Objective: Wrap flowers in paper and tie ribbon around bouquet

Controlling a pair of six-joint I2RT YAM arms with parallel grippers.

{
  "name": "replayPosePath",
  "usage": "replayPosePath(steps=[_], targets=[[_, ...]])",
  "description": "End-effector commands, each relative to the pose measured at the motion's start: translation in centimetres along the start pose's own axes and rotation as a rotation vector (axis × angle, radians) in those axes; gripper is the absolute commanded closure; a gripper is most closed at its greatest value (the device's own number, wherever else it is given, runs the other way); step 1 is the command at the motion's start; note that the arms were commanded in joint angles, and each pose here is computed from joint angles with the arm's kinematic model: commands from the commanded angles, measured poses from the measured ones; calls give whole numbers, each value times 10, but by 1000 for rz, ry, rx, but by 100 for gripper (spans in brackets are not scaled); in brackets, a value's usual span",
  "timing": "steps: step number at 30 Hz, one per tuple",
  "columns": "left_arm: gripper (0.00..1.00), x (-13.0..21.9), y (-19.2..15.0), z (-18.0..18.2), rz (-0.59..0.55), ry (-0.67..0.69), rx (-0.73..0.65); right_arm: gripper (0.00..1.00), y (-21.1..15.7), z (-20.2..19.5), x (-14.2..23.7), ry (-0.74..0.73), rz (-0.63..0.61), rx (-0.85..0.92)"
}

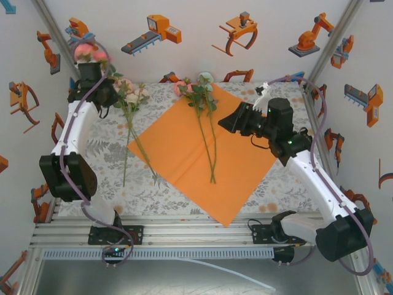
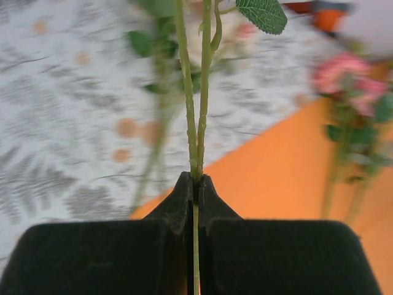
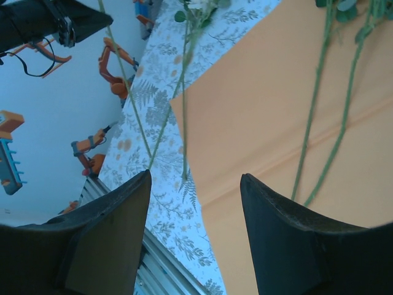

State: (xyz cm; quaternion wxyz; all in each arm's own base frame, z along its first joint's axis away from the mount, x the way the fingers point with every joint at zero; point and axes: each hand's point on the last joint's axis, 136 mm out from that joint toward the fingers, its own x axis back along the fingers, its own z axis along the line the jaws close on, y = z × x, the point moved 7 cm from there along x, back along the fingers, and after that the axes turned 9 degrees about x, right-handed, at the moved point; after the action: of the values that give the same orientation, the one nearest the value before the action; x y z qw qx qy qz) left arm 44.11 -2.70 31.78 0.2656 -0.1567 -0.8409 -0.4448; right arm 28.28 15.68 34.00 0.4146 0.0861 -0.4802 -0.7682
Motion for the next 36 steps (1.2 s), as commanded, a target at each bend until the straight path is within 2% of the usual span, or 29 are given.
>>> replayPosePath(steps=[1, 5, 11, 15, 19, 22, 24, 30, 34, 36], targets=[[100, -1, -32, -63, 79, -198, 73, 45, 6, 9, 3, 48, -32, 17], [100, -16, -79, -126, 152, -299, 61, 45, 1, 7, 9, 22, -32, 13], [100, -45, -153, -227, 254, -445, -102, 45, -5, 6, 21, -20, -40, 12], [100, -74, -199, -268, 297, -442, -165, 45, -7, 8, 30, -41, -48, 13], [100, -107, -220, -279, 299, -439, -85, 45, -9, 9, 39, -69, -48, 22], [100, -122, -244, -288, 328, -535, -132, 45, -10, 10, 46, -88, -54, 32], [100, -133, -261, -283, 369, -540, -176, 44, -12, 9, 49, -97, -54, 35], [100, -158, -287, -251, 451, -430, -306, 45, -11, 9, 50, -106, -51, 32], [100, -170, -294, -234, 510, -389, -311, 45, -12, 8, 48, -108, -47, 30], [93, -171, -294, -232, 517, -385, -328, 45, -11, 8, 47, -109, -47, 26]])
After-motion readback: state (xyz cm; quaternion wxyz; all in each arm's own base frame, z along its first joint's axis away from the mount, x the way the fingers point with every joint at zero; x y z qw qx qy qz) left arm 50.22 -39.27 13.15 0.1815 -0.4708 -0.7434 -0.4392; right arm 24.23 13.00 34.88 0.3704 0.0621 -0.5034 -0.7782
